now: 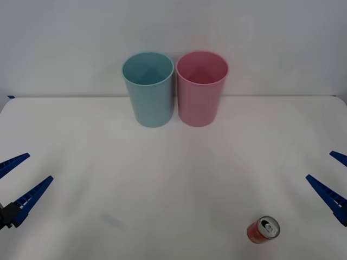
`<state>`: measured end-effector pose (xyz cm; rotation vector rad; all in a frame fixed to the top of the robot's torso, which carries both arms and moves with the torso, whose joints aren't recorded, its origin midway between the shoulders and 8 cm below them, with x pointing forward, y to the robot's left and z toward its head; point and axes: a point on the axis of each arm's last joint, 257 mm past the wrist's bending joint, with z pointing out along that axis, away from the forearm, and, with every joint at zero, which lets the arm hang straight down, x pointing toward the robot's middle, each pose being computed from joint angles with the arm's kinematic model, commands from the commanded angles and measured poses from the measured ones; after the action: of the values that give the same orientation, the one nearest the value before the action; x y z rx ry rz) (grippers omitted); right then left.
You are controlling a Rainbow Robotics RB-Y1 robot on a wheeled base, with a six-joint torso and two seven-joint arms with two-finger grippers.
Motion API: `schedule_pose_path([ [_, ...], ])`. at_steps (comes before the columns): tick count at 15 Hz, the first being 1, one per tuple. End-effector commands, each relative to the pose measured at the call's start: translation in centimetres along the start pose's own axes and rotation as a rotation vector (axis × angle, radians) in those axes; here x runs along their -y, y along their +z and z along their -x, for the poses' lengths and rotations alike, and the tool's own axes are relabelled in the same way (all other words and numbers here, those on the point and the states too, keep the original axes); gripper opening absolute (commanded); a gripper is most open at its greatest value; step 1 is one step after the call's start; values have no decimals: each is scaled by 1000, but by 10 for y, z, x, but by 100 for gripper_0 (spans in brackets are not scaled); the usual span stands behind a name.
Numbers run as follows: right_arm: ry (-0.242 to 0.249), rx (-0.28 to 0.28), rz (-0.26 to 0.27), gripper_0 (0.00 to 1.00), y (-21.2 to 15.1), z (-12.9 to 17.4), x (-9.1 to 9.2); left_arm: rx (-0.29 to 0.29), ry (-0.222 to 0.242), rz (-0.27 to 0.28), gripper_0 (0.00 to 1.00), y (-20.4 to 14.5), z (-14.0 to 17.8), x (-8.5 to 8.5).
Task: Grasp the object on the table and drop it into the matching bin: aluminum can to the light blue bin, PET bottle to the pink bin.
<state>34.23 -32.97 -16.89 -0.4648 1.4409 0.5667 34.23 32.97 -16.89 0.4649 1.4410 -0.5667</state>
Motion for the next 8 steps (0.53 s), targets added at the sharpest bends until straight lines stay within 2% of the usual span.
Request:
schedule_pose_path([
  [1,0,14,5,100,1,5,0,0,0,0,100,0,0,0],
  [4,5,10,19,100,-1,7,-3,0,0,0,100,0,0,0],
  [8,20,-36,44,100,-12,-8,3,0,0,0,100,0,0,0],
])
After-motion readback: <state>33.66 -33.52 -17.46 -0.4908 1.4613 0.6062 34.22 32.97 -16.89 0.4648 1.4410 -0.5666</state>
